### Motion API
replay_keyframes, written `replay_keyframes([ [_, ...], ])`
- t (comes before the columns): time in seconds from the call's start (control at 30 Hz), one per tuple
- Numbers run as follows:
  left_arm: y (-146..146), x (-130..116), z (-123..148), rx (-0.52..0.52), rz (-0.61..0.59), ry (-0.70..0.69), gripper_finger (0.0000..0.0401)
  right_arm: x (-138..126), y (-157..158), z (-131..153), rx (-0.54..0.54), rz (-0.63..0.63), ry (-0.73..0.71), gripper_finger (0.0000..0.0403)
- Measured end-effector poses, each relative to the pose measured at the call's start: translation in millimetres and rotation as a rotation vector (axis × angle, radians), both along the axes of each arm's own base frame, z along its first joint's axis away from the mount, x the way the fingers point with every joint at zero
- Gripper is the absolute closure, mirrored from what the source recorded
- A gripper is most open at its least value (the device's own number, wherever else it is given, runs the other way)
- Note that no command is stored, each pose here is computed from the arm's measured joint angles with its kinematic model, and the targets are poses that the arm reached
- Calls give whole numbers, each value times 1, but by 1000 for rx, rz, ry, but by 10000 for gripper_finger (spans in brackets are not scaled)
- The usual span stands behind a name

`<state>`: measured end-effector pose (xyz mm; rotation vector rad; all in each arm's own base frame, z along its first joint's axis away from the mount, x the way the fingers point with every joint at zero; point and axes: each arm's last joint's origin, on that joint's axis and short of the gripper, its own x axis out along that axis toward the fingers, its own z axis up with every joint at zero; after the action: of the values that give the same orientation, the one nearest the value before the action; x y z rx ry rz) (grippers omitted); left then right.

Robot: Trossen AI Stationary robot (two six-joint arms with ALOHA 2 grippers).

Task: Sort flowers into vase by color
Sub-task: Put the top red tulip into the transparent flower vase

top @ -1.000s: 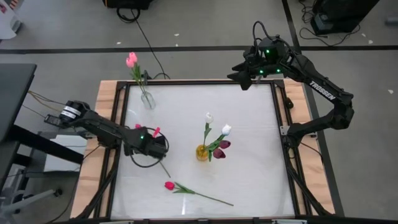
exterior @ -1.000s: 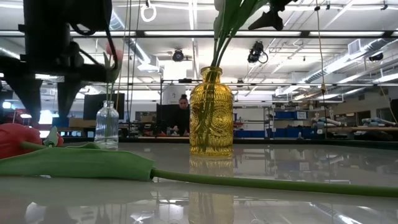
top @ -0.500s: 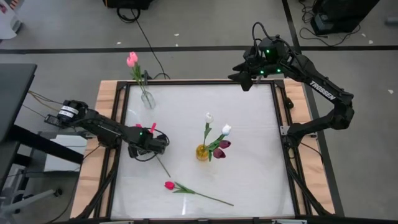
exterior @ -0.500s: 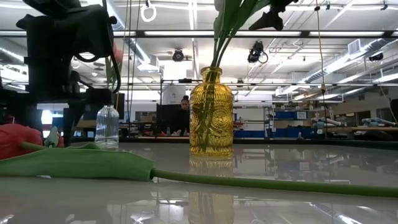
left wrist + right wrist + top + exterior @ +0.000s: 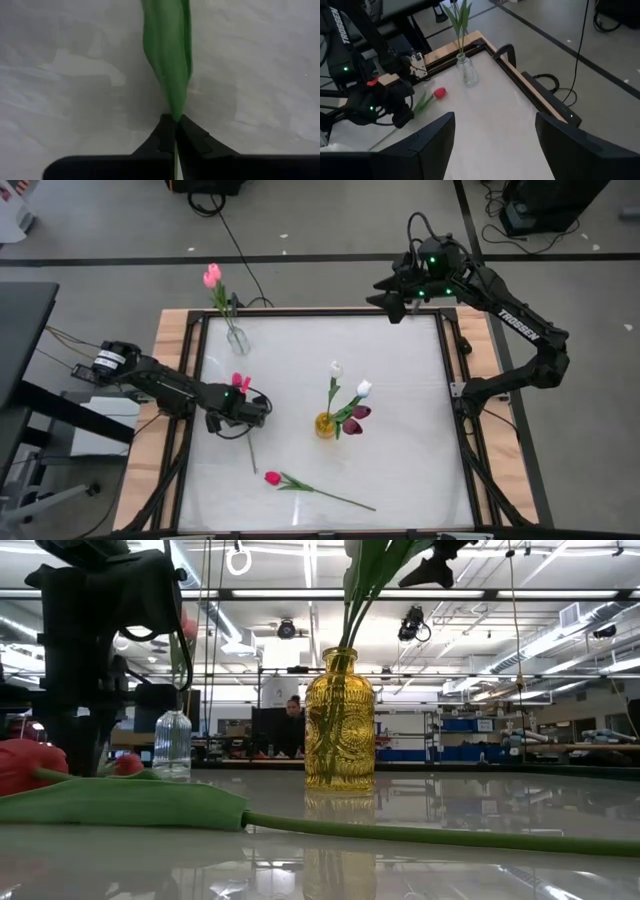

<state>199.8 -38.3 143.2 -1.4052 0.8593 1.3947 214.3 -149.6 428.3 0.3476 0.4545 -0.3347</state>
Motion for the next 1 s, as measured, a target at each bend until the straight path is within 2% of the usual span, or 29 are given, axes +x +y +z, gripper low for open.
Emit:
replay_keyframes([
  [0.07, 0, 3, 6, 7, 1, -34, 392, 0, 0, 1, -8, 0, -10, 119],
  [0.13, -1, 9, 20, 39, -2, -126, 392, 1, -1, 1, -11, 0, -13, 119],
  [0.33, 4, 10, 62, 207, -19, -285, 393, 1, 0, 1, -10, 0, -12, 119],
  [0.43, 8, 6, 82, 315, -93, -334, 394, 0, 0, 1, -3, -5, -12, 119],
  [0.53, 13, 4, 107, 476, -225, -372, 394, 1, 0, 1, 19, -19, -18, 119],
  [0.67, 26, 0, 140, 707, -401, -327, 394, 1, 0, 1, 45, -33, -27, 119],
  [0.73, 35, -4, 155, 813, -451, -273, 394, 1, 0, 2, 52, -39, -39, 119],
  [0.9, 63, -18, 186, 1096, -366, -80, 394, 6, 3, 6, 58, -22, -87, 132],
  [1.0, 82, -30, 192, 1160, -334, 45, 394, 10, 8, 8, 73, -13, -114, 147],
])
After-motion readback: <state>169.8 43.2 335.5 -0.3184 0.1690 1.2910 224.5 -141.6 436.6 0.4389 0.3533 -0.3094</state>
